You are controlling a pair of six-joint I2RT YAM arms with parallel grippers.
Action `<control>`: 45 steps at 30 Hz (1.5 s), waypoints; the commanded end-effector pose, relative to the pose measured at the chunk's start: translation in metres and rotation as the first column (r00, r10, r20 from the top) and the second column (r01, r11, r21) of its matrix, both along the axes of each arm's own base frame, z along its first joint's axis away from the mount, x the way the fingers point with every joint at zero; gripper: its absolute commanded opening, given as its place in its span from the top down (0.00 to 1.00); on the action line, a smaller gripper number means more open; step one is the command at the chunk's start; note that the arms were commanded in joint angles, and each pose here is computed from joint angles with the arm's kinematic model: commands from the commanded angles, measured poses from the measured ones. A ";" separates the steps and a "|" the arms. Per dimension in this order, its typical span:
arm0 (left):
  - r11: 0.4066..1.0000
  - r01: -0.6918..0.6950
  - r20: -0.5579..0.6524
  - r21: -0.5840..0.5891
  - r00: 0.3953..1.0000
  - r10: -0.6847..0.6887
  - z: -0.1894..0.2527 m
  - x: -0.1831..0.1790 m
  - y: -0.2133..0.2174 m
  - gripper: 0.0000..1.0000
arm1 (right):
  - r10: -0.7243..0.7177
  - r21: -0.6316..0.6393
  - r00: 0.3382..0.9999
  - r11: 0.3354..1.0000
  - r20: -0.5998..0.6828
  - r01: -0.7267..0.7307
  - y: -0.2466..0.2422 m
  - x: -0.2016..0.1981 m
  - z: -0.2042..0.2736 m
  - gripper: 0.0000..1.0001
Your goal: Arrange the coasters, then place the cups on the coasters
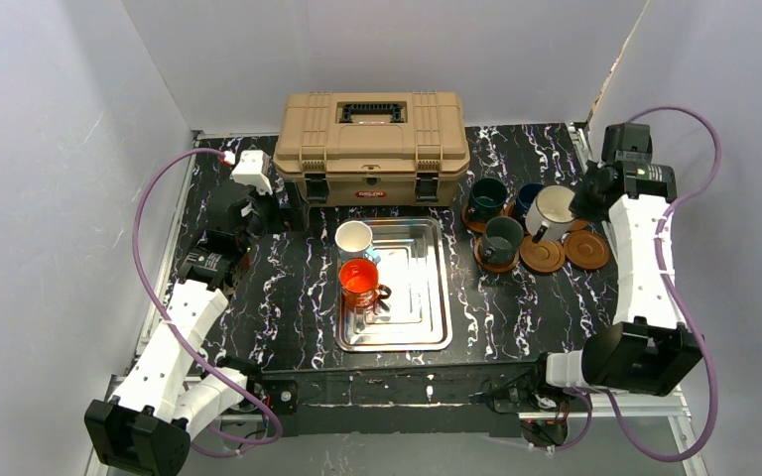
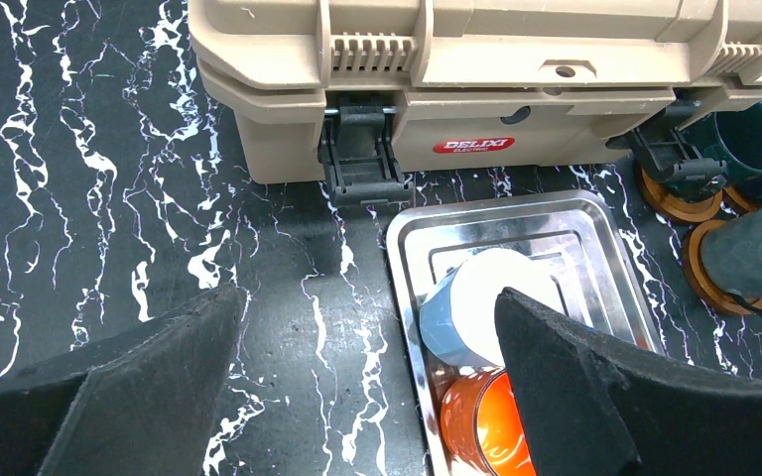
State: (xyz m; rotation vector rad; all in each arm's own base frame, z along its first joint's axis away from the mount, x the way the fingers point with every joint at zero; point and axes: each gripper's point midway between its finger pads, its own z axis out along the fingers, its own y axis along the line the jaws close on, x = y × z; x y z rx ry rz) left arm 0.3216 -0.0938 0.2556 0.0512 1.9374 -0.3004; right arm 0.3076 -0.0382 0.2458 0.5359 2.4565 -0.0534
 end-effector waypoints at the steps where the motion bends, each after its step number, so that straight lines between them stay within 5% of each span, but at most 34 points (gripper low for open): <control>1: 1.000 0.015 0.003 -0.011 1.000 -0.015 0.004 -0.002 -0.004 0.02 | -0.071 0.042 0.985 0.997 0.154 0.066 -0.012 0.009 0.014 0.99; 15: 1.000 0.025 -0.001 0.004 1.000 -0.025 0.003 -0.003 -0.007 0.02 | -0.224 0.099 0.972 0.971 0.076 0.216 -0.041 0.014 -0.056 0.99; 25: 1.000 0.029 -0.001 0.004 1.000 -0.029 0.003 -0.003 -0.008 0.02 | -0.268 0.029 0.963 0.963 0.027 0.268 -0.059 0.023 -0.087 0.99; 45: 0.999 0.031 -0.006 0.006 0.999 -0.031 0.002 -0.002 -0.008 0.02 | -0.244 0.052 0.968 0.968 -0.056 0.247 -0.057 0.034 -0.123 0.99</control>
